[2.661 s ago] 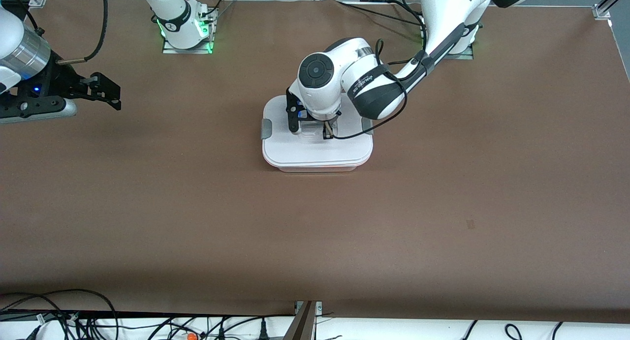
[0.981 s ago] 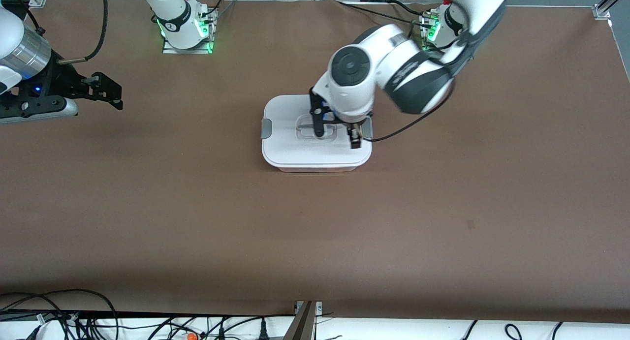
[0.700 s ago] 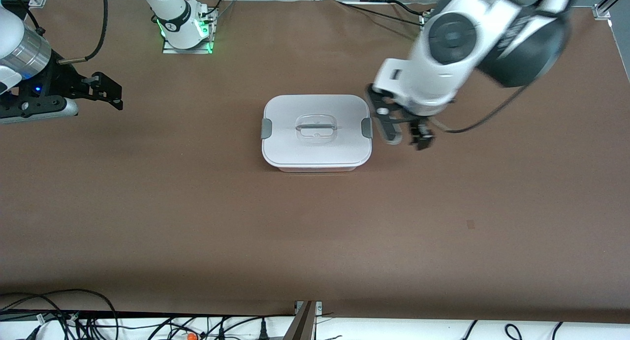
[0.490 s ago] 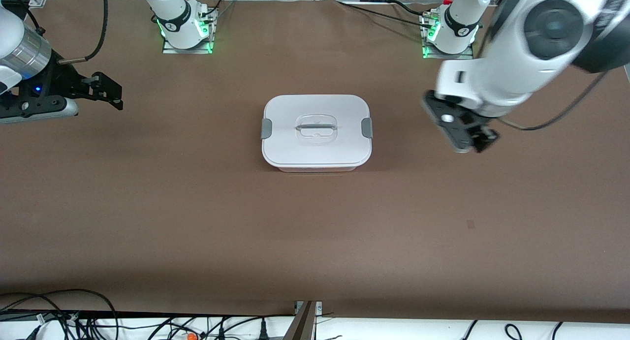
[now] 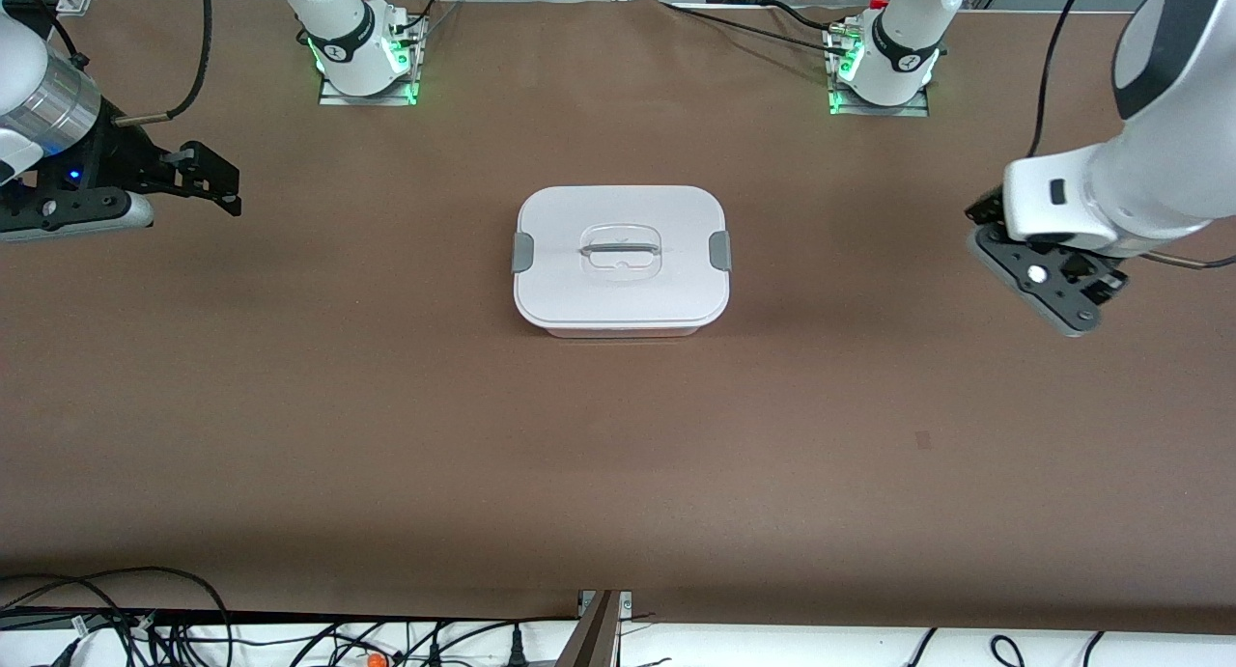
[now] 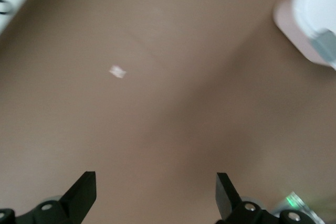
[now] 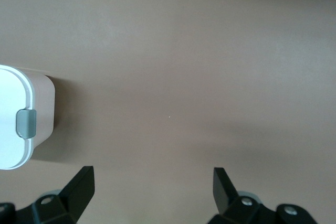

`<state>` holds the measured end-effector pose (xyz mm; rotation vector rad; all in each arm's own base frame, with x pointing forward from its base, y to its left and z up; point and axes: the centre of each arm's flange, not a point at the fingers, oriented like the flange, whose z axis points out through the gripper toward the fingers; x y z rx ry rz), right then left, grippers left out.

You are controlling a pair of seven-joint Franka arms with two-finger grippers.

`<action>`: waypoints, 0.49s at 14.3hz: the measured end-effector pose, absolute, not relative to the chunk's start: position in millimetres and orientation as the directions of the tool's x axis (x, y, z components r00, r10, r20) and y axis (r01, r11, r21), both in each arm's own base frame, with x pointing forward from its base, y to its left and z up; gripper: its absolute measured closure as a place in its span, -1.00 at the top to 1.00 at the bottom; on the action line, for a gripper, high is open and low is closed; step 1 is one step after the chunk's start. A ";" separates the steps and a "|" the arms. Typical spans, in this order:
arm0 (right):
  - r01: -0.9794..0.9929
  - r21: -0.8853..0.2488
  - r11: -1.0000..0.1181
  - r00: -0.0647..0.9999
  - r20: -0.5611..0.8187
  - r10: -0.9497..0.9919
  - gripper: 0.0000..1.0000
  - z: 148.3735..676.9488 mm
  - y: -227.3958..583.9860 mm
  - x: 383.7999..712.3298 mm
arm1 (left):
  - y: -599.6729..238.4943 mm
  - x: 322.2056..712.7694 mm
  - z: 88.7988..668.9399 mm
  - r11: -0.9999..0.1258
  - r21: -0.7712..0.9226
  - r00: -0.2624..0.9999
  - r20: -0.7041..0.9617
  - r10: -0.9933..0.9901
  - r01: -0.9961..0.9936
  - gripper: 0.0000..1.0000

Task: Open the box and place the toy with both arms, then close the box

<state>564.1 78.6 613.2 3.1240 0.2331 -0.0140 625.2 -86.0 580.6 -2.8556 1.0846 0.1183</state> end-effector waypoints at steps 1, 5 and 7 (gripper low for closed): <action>0.148 0.008 -0.989 0.989 -0.010 0.148 1.00 613.2 78.6 564.1 | -83.2 625.5 586.9 -0.805 -0.068 0.808 -0.042 -0.587 -0.589 1.00; 0.148 0.008 -0.989 0.989 -0.010 0.148 1.00 613.2 78.6 564.1 | -69.9 596.5 596.5 -0.996 -0.039 0.994 0.067 -0.086 -0.084 1.00; 0.148 0.008 -0.989 0.989 -0.009 0.148 1.00 613.3 78.6 564.1 | -59.3 578.6 594.6 -0.997 -0.042 0.996 0.062 0.069 0.071 1.00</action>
